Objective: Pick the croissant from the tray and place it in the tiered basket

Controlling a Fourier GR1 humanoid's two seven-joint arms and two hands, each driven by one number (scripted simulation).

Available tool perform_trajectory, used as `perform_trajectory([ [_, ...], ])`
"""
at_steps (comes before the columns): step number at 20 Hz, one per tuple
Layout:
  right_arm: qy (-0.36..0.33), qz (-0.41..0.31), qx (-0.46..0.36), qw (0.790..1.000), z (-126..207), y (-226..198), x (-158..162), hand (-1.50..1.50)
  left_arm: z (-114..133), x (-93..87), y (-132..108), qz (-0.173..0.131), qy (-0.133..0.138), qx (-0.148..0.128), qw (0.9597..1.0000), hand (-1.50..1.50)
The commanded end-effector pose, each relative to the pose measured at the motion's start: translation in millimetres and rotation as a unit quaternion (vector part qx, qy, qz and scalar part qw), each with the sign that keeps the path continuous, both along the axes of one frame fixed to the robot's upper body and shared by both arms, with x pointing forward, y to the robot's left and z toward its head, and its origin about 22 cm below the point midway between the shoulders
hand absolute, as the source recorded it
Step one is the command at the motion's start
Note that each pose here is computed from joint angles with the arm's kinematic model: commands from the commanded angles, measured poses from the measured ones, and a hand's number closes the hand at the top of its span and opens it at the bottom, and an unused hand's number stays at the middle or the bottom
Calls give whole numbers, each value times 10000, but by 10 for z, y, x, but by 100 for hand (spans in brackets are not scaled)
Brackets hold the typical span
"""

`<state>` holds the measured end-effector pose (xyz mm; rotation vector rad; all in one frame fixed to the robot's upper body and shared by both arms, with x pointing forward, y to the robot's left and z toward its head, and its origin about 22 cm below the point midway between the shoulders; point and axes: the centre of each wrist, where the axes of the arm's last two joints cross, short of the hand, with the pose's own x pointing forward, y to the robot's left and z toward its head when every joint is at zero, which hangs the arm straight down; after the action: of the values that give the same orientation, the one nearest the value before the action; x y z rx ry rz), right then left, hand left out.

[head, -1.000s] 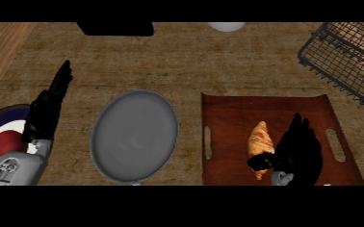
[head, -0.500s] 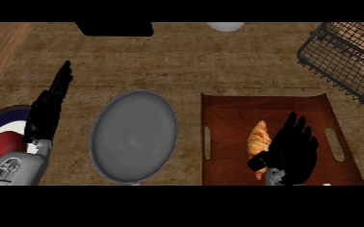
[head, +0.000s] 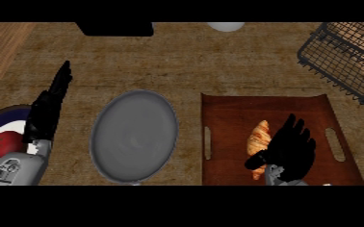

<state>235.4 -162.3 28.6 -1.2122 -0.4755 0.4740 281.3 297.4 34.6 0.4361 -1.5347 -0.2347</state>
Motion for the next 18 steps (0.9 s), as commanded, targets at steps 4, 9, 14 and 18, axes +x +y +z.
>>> perform_trajectory([
  [4, 553, -1060, -58, 9928, -61, 28, -18, -150, -121, -91, -56, -44, 59, -32, 10000, 0],
  [9, 657, -1095, -20, 9918, -109, 12, -8, -150, -112, -168, 93, 4, 98, -31, 9999, 0],
  [14, 610, -1119, 185, 9917, -200, 50, 128, -150, -84, -38, 104, -55, 36, 25, 10000, 0],
  [18, 694, -1088, 301, 9912, -185, 58, 261, -150, 56, 29, 1, -17, 16, -23, 10000, 0],
])
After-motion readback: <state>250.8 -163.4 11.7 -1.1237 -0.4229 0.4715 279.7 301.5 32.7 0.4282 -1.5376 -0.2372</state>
